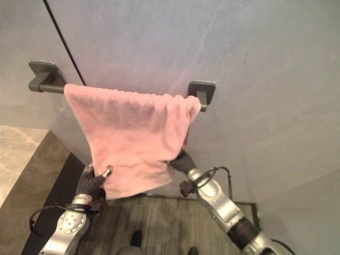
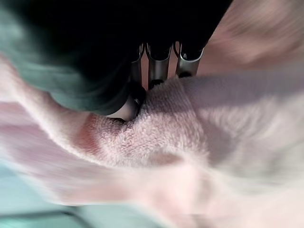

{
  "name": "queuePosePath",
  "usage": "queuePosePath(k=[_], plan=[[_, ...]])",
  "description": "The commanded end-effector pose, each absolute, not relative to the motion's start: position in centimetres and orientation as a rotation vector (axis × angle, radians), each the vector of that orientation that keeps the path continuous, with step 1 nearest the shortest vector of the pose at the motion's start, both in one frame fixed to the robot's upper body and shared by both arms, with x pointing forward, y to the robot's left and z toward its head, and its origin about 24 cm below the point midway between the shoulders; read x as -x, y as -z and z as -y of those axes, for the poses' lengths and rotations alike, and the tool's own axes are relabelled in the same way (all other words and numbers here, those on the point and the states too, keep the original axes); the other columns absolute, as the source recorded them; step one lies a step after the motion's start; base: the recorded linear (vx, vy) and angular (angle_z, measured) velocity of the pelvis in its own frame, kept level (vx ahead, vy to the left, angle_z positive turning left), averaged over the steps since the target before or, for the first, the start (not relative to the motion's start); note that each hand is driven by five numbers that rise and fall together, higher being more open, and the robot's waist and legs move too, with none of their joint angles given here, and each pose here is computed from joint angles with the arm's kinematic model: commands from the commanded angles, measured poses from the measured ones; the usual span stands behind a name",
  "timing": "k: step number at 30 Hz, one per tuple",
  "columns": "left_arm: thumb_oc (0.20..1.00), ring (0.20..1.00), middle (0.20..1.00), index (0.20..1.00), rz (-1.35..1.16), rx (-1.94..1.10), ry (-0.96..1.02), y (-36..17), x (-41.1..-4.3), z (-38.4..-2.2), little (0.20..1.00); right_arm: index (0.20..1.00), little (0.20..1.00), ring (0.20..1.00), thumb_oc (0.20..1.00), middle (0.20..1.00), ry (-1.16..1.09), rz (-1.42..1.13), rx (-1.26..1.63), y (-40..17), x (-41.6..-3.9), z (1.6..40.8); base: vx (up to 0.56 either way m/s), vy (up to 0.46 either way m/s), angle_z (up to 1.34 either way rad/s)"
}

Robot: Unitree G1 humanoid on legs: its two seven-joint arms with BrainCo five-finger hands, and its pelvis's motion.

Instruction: Put brush and paste in cup on sink, flatten towel.

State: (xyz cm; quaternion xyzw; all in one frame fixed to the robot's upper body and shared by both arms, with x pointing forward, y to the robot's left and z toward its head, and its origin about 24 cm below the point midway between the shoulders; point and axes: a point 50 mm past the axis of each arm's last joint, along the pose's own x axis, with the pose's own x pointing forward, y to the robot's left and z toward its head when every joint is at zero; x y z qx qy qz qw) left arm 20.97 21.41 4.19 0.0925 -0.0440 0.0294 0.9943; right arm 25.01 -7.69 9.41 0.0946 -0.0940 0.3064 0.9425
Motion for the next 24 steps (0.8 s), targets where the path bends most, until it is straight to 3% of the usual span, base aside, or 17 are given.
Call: queuePosePath(k=[1, 6, 8, 11, 19, 20, 24], plan=[[0.200, 0.200, 0.200, 0.200, 0.279, -0.213, -0.073, -8.2, -21.4, -22.7, 0.200, 0.200, 0.200, 0.200, 0.200, 0.200, -0.735, 0.427, -0.378, -14.6, -23.8, 7.5, 0.00, 0.000, 0.00], [0.200, 0.200, 0.200, 0.200, 0.433, -0.175, -0.187, -11.3, -20.2, -23.7, 0.200, 0.200, 0.200, 0.200, 0.200, 0.200, -0.756, 0.550, -0.407, -17.3, -22.8, 8.0, 0.00, 0.000, -0.04], [0.200, 0.200, 0.200, 0.200, 0.535, -0.286, -0.409, -12.5, -20.1, -25.0, 0.200, 0.200, 0.200, 0.200, 0.200, 0.200, -0.812, 0.585, -0.429, -18.7, -23.2, 5.5, -0.01, -0.020, -0.22], [0.200, 0.200, 0.200, 0.200, 0.565, -0.277, -0.446, -13.0, -20.3, -25.0, 0.200, 0.200, 0.200, 0.200, 0.200, 0.200, -0.898, 0.521, -0.527, -18.5, -23.3, 3.3, 0.01, -0.014, 0.00], [0.200, 0.200, 0.200, 0.200, 0.494, -0.261, -0.454, -11.5, -20.9, -25.4, 0.200, 0.200, 0.200, 0.200, 0.200, 0.200, -0.953, 0.397, -0.510, -16.6, -23.7, 1.5, 0.00, -0.013, 0.10], [0.200, 0.200, 0.200, 0.200, 0.444, -0.269, -0.421, -10.5, -21.3, -25.1, 0.200, 0.200, 0.200, 0.200, 0.200, 0.200, -1.017, 0.265, -0.582, -14.8, -23.4, 0.4, 0.02, -0.011, 0.05], [0.200, 0.200, 0.200, 0.200, 0.267, -0.252, -0.265, -7.0, -22.4, -23.6, 0.200, 0.200, 0.200, 0.200, 0.200, 0.200, -0.932, 0.212, -0.551, -12.6, -23.6, 2.2, 0.00, 0.003, 0.09]])
